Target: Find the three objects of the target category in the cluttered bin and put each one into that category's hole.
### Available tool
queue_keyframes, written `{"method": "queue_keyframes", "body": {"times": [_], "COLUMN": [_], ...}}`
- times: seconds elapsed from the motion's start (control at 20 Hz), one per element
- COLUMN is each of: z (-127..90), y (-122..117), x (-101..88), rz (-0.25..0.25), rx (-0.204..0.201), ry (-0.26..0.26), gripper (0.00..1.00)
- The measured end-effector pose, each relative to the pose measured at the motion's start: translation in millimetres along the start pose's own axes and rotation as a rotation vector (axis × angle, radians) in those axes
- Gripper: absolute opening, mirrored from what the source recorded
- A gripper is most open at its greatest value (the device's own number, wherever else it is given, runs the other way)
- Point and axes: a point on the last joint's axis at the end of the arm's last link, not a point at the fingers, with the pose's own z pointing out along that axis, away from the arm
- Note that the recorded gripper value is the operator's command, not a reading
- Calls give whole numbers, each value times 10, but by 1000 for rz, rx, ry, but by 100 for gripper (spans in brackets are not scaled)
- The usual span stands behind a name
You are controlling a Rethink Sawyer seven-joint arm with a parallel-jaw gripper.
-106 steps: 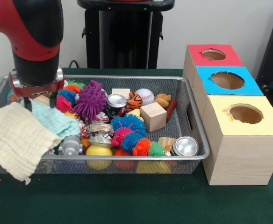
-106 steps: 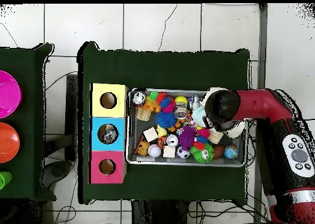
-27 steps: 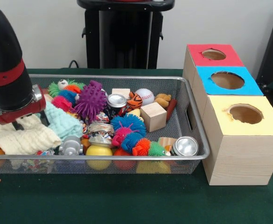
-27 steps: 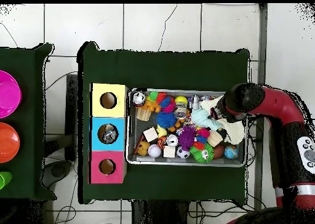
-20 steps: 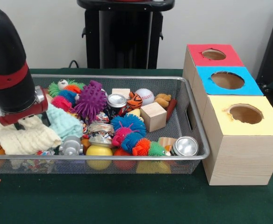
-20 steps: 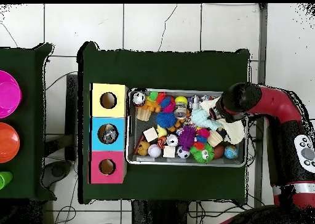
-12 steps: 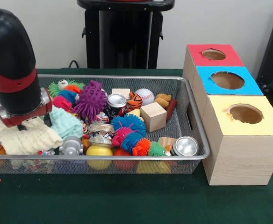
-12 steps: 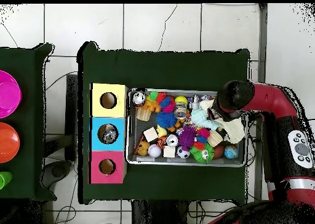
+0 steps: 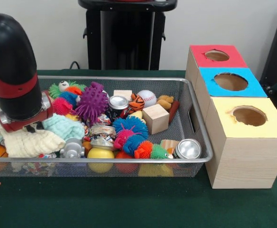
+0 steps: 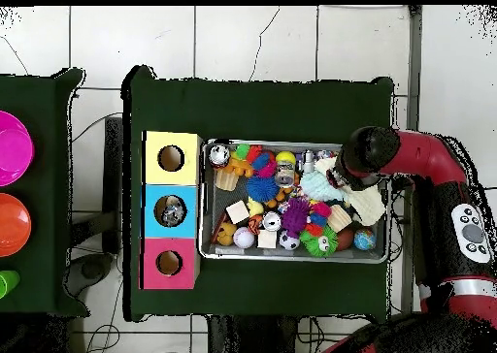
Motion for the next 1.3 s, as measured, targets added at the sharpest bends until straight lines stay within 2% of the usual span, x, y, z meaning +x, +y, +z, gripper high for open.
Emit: {"method": "queue_keyframes", "body": {"times": [0.45, 0.65, 0.7, 0.8, 1.05, 1.1, 1.25, 1.3], "z": [-19, -198, -369, -531, -1029, -1199, -1362, -1493], "y": [19, 125, 219, 299, 528, 626, 750, 890], "x": [-10, 99, 208, 293, 400, 376, 310, 218], "rz": [-5, -14, -19, -23, -43, -56, -72, -90], "rx": [8, -4, -13, -11, 47, 85, 126, 163], "ry": [4, -17, -33, -48, -104, -130, -161, -190], "gripper": [0, 0, 0, 0, 0, 0, 0, 0]}}
